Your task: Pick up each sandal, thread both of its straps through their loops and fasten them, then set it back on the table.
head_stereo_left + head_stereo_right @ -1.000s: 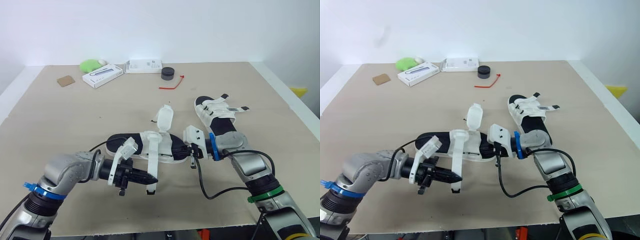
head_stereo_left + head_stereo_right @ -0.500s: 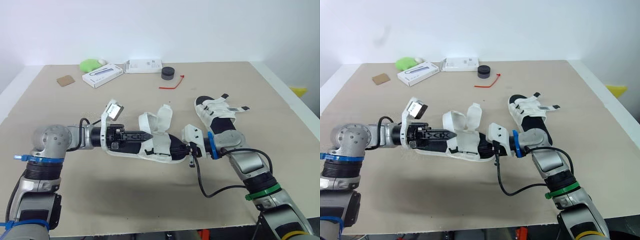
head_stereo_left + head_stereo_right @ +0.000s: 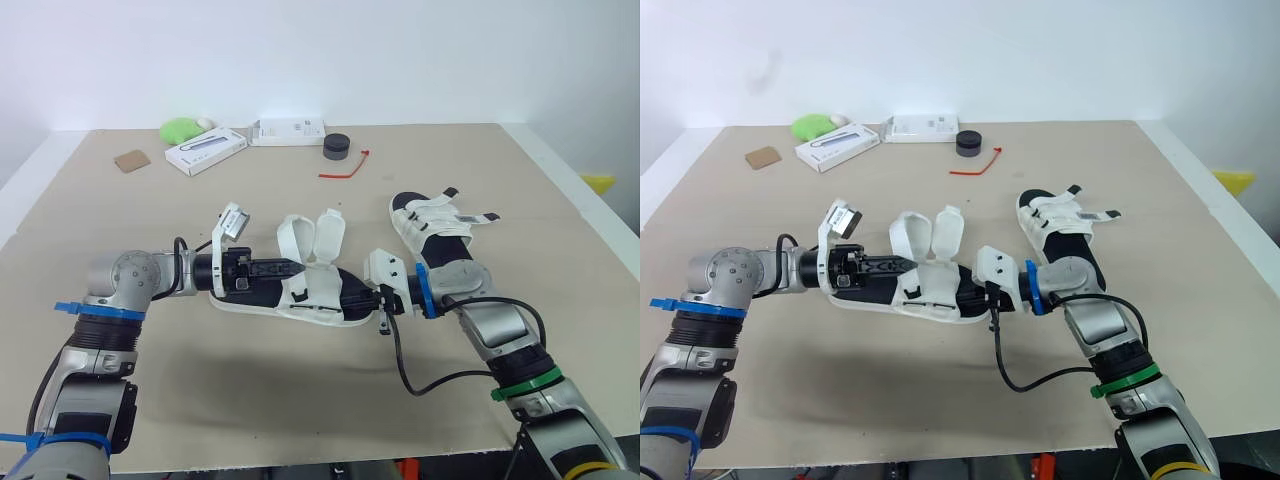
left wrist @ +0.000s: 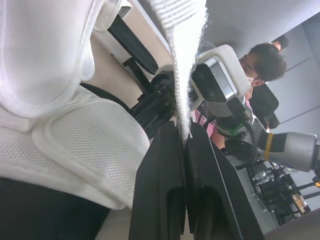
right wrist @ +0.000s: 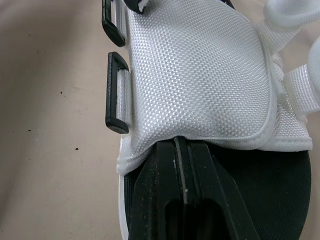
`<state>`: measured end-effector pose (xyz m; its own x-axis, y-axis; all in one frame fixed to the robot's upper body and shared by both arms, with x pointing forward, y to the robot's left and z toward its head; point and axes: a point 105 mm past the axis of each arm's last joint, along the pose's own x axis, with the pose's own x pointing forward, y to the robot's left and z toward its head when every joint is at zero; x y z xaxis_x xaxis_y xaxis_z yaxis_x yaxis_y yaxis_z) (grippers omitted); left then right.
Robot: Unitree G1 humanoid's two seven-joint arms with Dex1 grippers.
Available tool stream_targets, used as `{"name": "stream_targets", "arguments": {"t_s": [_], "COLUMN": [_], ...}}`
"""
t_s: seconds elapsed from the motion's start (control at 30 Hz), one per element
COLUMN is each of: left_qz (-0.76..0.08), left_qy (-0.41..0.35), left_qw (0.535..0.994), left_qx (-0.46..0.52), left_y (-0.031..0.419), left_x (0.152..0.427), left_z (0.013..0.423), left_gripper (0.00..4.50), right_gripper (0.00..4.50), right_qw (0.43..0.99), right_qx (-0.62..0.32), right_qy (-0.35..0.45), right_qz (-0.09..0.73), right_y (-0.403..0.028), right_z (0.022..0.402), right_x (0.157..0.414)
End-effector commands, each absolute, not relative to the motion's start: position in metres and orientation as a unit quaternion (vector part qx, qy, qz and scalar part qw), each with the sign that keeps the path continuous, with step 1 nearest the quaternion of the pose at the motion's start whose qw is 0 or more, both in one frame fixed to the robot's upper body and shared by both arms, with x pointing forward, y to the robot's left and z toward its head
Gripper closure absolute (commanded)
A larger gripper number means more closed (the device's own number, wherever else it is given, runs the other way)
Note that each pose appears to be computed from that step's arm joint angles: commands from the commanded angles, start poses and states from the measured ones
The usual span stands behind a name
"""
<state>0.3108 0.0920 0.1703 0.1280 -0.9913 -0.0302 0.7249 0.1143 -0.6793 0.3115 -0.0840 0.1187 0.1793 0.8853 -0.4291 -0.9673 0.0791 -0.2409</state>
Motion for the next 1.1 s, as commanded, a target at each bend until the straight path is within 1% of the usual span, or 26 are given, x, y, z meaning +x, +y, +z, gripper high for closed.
{"name": "stream_targets", "arguments": {"t_s": [0.03,0.2,0.3,0.43,0.6,0.73,1.1], "left_qz": [-0.632,-0.639,-0.637,-0.636,-0.623,-0.621,-0.646], "left_qy": [0.243,0.258,0.266,0.263,0.257,0.251,0.247], "left_qw": [0.691,0.682,0.687,0.689,0.707,0.712,0.696], "left_qx": [-0.253,-0.242,-0.226,-0.227,-0.213,-0.211,-0.194], "left_y": [0.089,0.089,0.091,0.092,0.094,0.093,0.082], "left_x": [0.305,0.297,0.296,0.298,0.307,0.311,0.309], "left_z": [0.181,0.177,0.170,0.171,0.166,0.167,0.170], "left_gripper": [4.47,4.47,4.47,4.47,4.47,4.47,4.47], "right_gripper": [4.50,4.50,4.50,4.50,4.50,4.50,4.50], "right_qw": [0.725,0.725,0.725,0.724,0.724,0.724,0.726], "right_qx": [-0.248,-0.248,-0.248,-0.249,-0.249,-0.249,-0.248], "right_qy": [0.069,0.068,0.068,0.067,0.067,0.067,0.068], "right_qz": [0.639,0.639,0.639,0.639,0.640,0.640,0.638], "right_y": [-0.082,-0.082,-0.081,-0.081,-0.081,-0.081,-0.081], "right_z": [0.125,0.125,0.125,0.126,0.125,0.125,0.125], "right_x": [0.309,0.309,0.309,0.309,0.309,0.308,0.308]}}
